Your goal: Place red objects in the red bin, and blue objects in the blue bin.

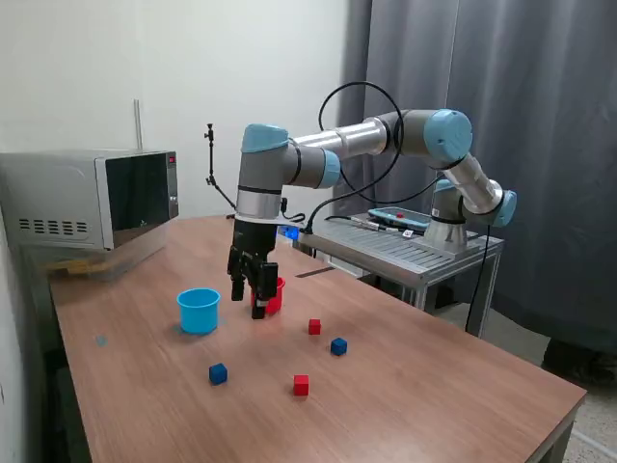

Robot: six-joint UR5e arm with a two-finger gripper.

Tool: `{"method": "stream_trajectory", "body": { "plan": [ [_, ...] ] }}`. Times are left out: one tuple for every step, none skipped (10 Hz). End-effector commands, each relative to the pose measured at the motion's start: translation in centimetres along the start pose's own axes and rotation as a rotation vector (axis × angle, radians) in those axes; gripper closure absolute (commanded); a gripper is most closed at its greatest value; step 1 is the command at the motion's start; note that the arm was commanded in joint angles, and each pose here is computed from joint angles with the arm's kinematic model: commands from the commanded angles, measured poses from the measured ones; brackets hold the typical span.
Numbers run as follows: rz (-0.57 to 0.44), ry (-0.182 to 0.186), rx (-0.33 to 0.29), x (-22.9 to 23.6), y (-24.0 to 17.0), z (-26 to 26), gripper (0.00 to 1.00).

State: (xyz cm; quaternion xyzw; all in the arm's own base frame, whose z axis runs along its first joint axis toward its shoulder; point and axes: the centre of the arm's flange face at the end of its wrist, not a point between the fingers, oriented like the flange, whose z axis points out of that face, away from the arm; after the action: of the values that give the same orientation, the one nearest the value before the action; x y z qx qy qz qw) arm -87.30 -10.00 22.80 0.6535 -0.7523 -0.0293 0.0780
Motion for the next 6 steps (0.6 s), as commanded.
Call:
{"method": "stream_trajectory", "body": {
  "plan": [
    [-0.064,-0.001,0.014,-0.2,0.1,2.5,0.00],
    [-0.072,-0.002,0.016,-0.2,0.5,3.6,0.00],
    [-0.072,-0.002,0.020,-0.3,0.7,4.9,0.00],
    [-0.070,-0.002,0.025,-0.5,0.8,5.8,0.00],
    [-0.085,-0.002,0.028,-0.5,0.9,6.5,0.00],
    [-0.092,0.001,0.013,-0.6,1.2,6.6,0.00]
  ]
}}
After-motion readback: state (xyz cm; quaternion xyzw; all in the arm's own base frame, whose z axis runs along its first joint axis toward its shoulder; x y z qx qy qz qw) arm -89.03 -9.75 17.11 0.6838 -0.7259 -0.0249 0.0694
